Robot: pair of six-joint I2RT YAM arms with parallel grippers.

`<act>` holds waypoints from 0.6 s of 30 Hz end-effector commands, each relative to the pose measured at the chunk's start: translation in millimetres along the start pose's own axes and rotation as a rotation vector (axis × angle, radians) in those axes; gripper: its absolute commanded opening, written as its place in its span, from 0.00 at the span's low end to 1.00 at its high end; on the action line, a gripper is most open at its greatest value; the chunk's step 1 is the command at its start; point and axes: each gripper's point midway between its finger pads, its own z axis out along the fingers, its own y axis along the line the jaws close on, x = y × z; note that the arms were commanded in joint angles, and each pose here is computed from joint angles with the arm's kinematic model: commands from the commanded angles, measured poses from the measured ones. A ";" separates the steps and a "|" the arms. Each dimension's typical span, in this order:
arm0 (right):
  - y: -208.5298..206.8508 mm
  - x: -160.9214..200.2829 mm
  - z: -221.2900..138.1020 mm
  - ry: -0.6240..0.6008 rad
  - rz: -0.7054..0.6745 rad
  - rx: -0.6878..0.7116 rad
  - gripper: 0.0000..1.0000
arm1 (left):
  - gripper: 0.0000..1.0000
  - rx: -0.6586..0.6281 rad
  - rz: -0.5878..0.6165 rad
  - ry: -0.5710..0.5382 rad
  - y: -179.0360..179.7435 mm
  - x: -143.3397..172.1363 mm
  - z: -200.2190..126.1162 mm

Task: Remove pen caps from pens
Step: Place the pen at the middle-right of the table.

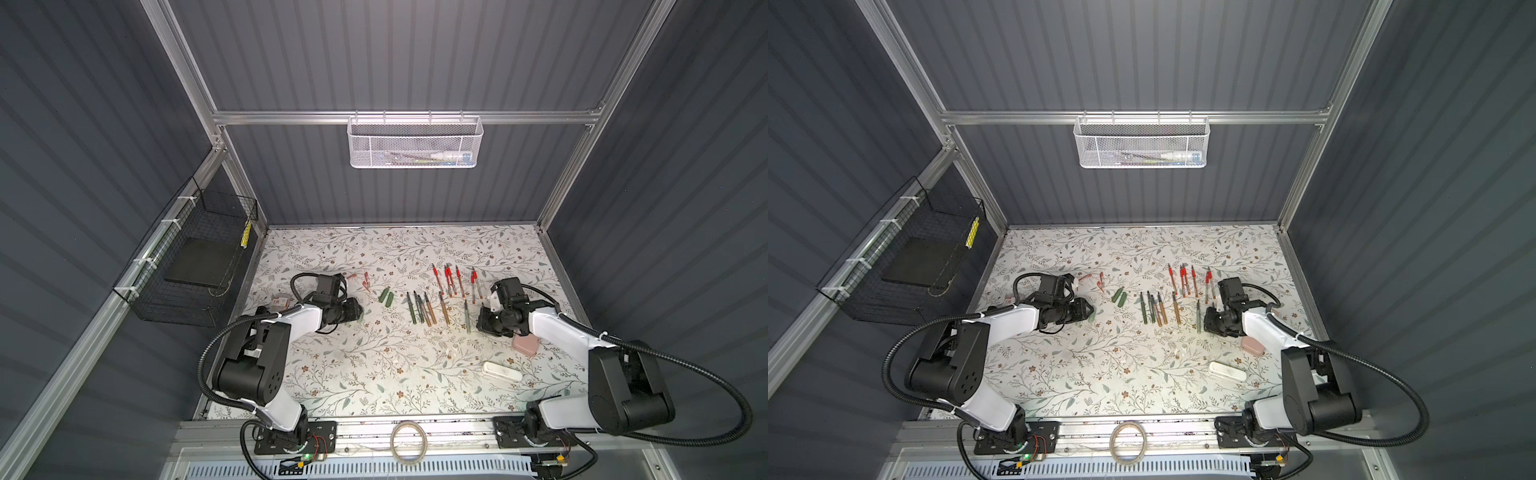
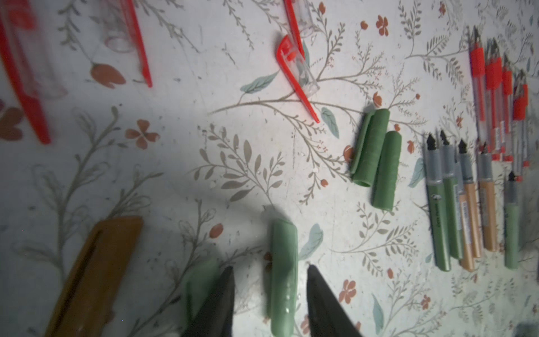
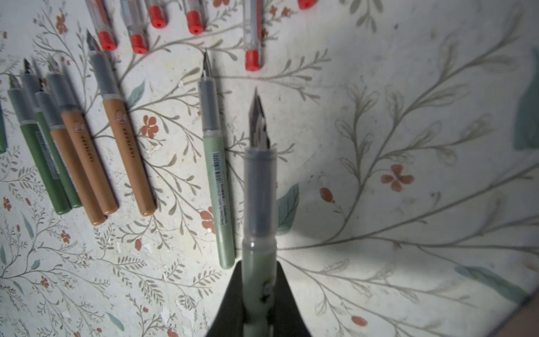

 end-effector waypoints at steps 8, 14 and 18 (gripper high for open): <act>-2.4 -18.1 20.3 0.020 0.006 0.040 0.05 | 0.75 0.021 0.166 -0.176 -25.0 -58.7 -49.3; -1.7 -25.6 23.7 0.027 -0.010 0.052 0.14 | 0.88 -0.063 0.227 -0.277 -4.1 -90.9 -80.8; -4.1 -22.9 24.3 0.057 -0.010 0.071 0.23 | 0.95 -0.055 0.221 -0.328 3.9 -98.5 -93.7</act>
